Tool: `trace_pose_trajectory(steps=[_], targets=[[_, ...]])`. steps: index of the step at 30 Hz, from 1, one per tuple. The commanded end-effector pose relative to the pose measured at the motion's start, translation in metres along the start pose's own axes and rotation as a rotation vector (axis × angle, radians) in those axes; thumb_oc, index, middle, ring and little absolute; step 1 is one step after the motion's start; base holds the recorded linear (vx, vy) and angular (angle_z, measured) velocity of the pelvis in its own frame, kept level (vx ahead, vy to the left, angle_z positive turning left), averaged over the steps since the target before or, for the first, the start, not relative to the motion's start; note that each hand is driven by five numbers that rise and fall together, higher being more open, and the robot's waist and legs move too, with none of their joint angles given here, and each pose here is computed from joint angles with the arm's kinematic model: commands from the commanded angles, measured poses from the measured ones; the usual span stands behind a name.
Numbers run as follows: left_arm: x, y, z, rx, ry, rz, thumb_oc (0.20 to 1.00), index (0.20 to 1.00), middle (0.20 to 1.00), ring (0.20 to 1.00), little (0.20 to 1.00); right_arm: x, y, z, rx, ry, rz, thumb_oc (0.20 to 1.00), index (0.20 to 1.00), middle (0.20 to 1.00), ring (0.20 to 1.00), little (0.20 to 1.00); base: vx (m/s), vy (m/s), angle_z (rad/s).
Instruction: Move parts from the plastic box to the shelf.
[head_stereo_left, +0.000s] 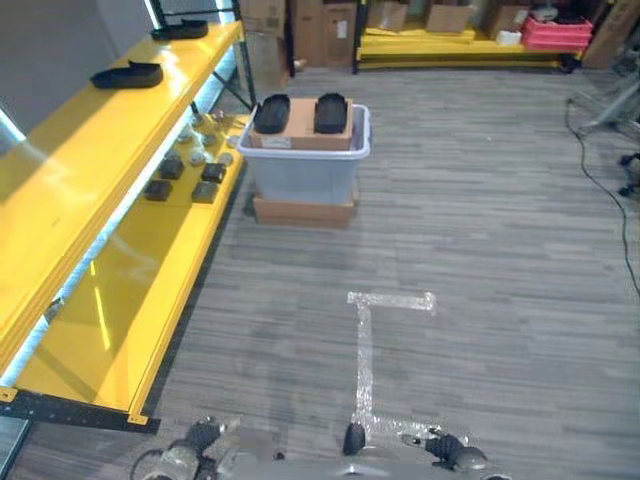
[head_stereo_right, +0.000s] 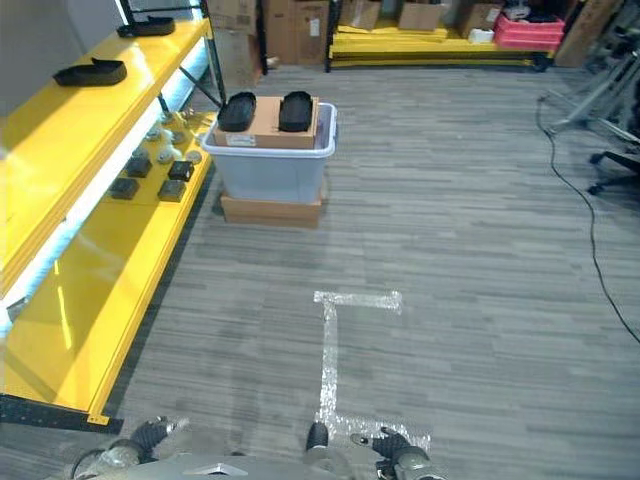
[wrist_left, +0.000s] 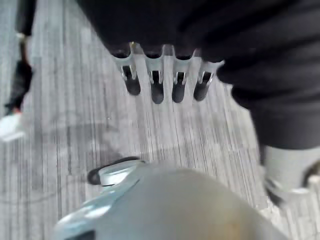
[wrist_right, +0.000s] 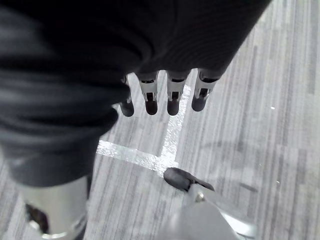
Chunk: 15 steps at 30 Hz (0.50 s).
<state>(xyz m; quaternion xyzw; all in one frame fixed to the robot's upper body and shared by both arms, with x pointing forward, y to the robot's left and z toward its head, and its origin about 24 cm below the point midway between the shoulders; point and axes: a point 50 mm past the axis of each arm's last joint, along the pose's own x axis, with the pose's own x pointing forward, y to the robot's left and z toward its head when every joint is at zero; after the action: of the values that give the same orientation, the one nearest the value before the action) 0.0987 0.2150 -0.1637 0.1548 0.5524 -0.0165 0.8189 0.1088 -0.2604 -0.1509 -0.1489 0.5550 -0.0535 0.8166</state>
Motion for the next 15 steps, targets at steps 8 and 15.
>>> trace_pose_trajectory(steps=[8, 15], targets=[[-0.003, -0.001, -0.023, 0.003, 0.1, -0.02, 1.0, 1.0, 1.0, 1.0, 1.0, 0.001, -0.02, 0.022, -0.055, -0.072, -0.016, 1.0, 1.0, 1.0, 1.0, 1.0, 0.37, 0.059, -0.35], [0.002, 0.024, 0.007, -0.157, 0.002, 0.079, 1.0, 1.0, 1.0, 1.0, 1.0, 0.001, -0.004, 0.032, 0.399, -0.16, 0.006, 1.0, 1.0, 1.0, 1.0, 1.0, 0.33, 0.203, -0.26]])
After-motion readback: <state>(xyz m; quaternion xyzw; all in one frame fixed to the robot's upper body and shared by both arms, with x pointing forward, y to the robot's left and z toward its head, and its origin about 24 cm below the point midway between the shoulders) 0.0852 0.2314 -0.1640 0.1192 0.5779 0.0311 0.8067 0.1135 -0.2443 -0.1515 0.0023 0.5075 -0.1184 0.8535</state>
